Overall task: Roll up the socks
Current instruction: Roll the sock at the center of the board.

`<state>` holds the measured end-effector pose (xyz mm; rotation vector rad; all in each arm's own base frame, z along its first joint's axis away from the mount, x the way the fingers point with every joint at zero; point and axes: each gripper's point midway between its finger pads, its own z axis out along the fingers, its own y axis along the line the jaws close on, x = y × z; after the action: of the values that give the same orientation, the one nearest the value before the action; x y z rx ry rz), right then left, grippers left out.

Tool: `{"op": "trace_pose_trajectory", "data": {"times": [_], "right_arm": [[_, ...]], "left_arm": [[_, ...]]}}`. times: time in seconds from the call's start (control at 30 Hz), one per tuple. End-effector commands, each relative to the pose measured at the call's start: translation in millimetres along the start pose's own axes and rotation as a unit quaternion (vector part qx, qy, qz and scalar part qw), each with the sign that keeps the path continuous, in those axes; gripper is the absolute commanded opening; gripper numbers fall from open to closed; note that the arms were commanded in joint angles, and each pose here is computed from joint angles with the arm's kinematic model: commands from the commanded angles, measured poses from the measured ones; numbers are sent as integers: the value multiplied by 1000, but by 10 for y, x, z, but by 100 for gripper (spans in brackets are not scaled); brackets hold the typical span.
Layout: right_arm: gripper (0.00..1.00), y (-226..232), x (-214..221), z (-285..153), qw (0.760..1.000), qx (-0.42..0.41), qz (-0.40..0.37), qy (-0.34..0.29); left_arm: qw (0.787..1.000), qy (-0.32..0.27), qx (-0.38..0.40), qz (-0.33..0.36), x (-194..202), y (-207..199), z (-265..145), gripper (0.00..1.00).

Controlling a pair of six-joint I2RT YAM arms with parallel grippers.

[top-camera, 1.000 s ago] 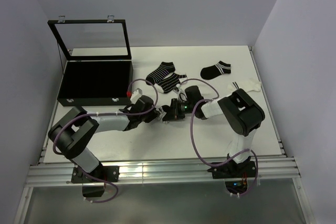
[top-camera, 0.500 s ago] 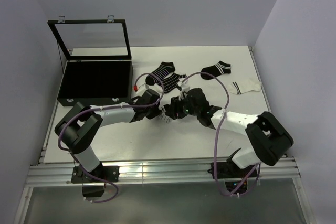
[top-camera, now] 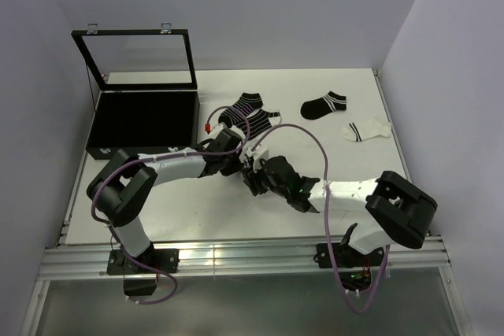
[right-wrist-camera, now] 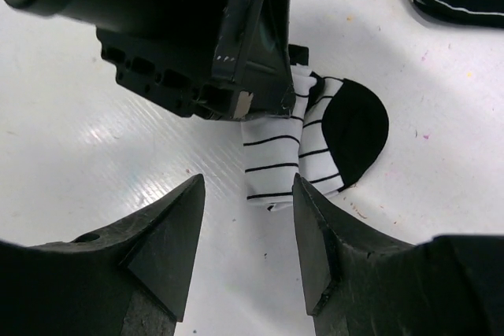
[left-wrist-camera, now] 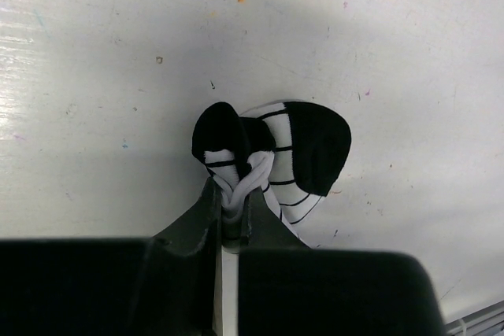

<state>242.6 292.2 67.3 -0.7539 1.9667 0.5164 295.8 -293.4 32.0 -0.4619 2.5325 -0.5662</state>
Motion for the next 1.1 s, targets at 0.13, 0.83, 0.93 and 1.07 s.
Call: {"op": "trace_pose_trajectory", "data": {"times": [0.13, 0.83, 0.93, 1.07], "right_arm": [[55, -22, -156, 167, 998, 42, -44, -21], [50, 5, 195, 449, 996, 46, -67, 32], [45, -3, 266, 453, 996, 47, -67, 42], [30, -21, 327, 431, 996, 54, -53, 49]], "left_arm": [[999, 32, -35, 26, 121, 202, 58, 0], [998, 44, -31, 32, 162, 185, 74, 0], [998, 44, -30, 32, 157, 177, 77, 0], [998, 44, -27, 28, 150, 159, 74, 0]]}}
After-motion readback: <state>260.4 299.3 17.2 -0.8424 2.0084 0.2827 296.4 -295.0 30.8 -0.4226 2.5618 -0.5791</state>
